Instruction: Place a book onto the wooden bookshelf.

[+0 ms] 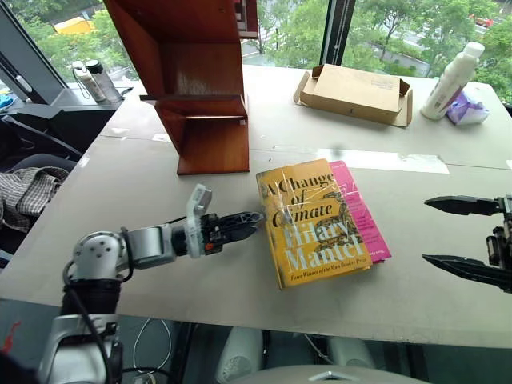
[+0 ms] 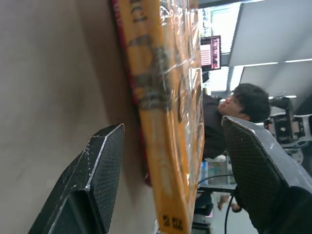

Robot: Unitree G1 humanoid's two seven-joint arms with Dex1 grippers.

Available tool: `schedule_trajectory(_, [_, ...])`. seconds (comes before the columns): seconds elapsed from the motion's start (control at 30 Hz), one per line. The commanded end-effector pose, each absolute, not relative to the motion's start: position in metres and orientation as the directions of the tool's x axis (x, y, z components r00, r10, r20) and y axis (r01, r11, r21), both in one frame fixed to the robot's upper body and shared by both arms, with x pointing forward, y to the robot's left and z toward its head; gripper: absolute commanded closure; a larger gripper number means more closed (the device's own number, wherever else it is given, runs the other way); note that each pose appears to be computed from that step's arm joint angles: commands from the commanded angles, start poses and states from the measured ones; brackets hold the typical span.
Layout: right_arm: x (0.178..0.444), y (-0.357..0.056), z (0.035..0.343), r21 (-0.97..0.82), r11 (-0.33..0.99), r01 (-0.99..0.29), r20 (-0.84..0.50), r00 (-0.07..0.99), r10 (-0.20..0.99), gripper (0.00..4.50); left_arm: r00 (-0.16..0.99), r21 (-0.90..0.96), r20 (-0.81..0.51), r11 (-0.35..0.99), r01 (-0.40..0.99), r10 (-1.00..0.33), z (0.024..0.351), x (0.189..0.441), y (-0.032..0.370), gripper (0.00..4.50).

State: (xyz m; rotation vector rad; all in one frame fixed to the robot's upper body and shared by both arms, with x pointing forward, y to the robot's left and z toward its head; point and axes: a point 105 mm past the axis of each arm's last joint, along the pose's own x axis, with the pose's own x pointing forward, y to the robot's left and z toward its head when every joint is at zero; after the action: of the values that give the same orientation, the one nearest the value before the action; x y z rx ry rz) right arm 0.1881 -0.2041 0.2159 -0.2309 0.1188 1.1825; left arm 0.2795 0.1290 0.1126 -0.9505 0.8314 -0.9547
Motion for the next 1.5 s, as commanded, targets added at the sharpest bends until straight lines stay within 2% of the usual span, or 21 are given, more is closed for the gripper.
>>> schedule_trajectory(0.03, [0.182,-0.201,0.223,-0.162,0.367,-0.916,-0.197,0.395,0.897,0.03,0.301,-0.929,-0.156,0.243,0.279,-0.941,0.104,0.284,0.107,1.20])
schedule_trajectory(0.1, [0.180,-0.200,0.222,-0.161,0.373,-0.914,-0.197,0.401,0.895,0.03,0.268,-0.937,-0.141,0.216,0.274,-0.953,0.101,0.284,0.095,1.20])
schedule_trajectory(0.13, [0.180,-0.199,0.222,-0.160,0.377,-0.912,-0.195,0.404,0.894,0.00,0.274,-0.936,-0.141,0.218,0.277,-0.951,0.099,0.286,0.093,1.61])
schedule_trajectory(0.2, [0.178,-0.198,0.224,-0.162,0.381,-0.910,-0.196,0.408,0.892,0.00,0.278,-0.939,-0.114,0.195,0.282,-0.954,0.099,0.288,0.091,2.11])
schedule_trajectory(0.27, [0.177,-0.197,0.225,-0.162,0.385,-0.909,-0.197,0.412,0.890,0.00,0.282,-0.940,-0.090,0.175,0.294,-0.955,0.102,0.287,0.092,3.30])
schedule_trajectory(0.33, [0.177,-0.197,0.225,-0.159,0.389,-0.907,-0.199,0.416,0.887,0.00,0.279,-0.941,-0.060,0.147,0.306,-0.959,0.107,0.285,0.095,3.71])
schedule_trajectory(0.43, [0.178,-0.198,0.223,-0.151,0.409,-0.900,-0.187,0.432,0.882,0.00,0.288,-0.926,-0.002,0.111,0.362,-0.958,0.125,0.283,0.105,3.74])
schedule_trajectory(0.53, [0.184,-0.204,0.226,-0.139,0.467,-0.873,-0.125,0.483,0.867,0.00,0.279,-0.853,0.052,0.102,0.511,-0.959,0.168,0.281,0.115,3.74])
schedule_trajectory(0.63, [0.193,-0.215,0.232,-0.134,0.542,-0.830,-0.051,0.552,0.833,0.00,0.218,-0.727,0.032,0.127,0.674,-0.975,0.214,0.276,0.109,3.74])
schedule_trajectory(0.7, [0.200,-0.228,0.239,-0.141,0.596,-0.790,0.009,0.601,0.799,0.00,0.195,-0.585,0.018,0.148,0.797,-0.981,0.251,0.277,0.096,3.74])
schedule_trajectory(0.77, [0.207,-0.249,0.242,-0.142,0.657,-0.740,0.066,0.656,0.752,0.00,0.308,-0.217,-0.054,0.312,0.925,-0.950,0.294,0.290,0.076,3.74])
schedule_trajectory(0.83, [0.211,-0.260,0.238,-0.145,0.691,-0.709,0.073,0.688,0.722,0.00,0.416,0.158,-0.039,0.405,0.900,-0.909,0.332,0.297,0.066,3.74])
schedule_trajectory(0.9, [0.214,-0.265,0.235,-0.161,0.703,-0.693,0.073,0.702,0.709,0.00,0.464,0.451,0.023,0.423,0.786,-0.886,0.366,0.298,0.062,3.74])
schedule_trajectory(1.0, [0.226,-0.266,0.244,-0.207,0.706,-0.677,0.131,0.696,0.706,0.00,0.567,0.865,0.096,0.351,0.359,-0.818,0.408,0.299,0.060,3.74])
schedule_trajectory(1.07, [0.235,-0.263,0.247,-0.252,0.701,-0.667,0.159,0.686,0.710,0.00,0.664,0.964,0.070,0.221,0.145,-0.745,0.411,0.311,0.071,3.74])
schedule_trajectory(1.1, [0.239,-0.262,0.249,-0.270,0.699,-0.663,0.173,0.680,0.712,0.00,0.700,0.985,0.035,0.142,0.096,-0.713,0.409,0.315,0.077,3.74])
schedule_trajectory(1.17, [0.245,-0.261,0.251,-0.290,0.696,-0.657,0.194,0.672,0.715,0.00,0.740,0.999,-0.012,0.028,0.042,-0.672,0.407,0.320,0.085,3.74])
schedule_trajectory(1.23, [0.253,-0.262,0.255,-0.310,0.691,-0.653,0.216,0.660,0.720,0.00,0.880,0.993,-0.095,-0.111,0.048,-0.465,0.399,0.341,0.119,3.74])
schedule_trajectory(1.27, [0.257,-0.262,0.257,-0.319,0.689,-0.651,0.226,0.653,0.723,0.00,0.918,0.988,-0.131,-0.125,0.090,-0.375,0.395,0.347,0.136,3.74])
schedule_trajectory(1.43, [0.272,-0.259,0.265,-0.352,0.669,-0.655,0.270,0.613,0.742,0.00,0.962,0.968,-0.245,-0.082,0.236,-0.124,0.382,0.353,0.172,3.74])
schedule_trajectory(1.5, [0.277,-0.256,0.266,-0.374,0.651,-0.661,0.268,0.595,0.758,0.00,0.956,0.958,-0.285,-0.049,0.282,-0.073,0.369,0.361,0.178,3.74])
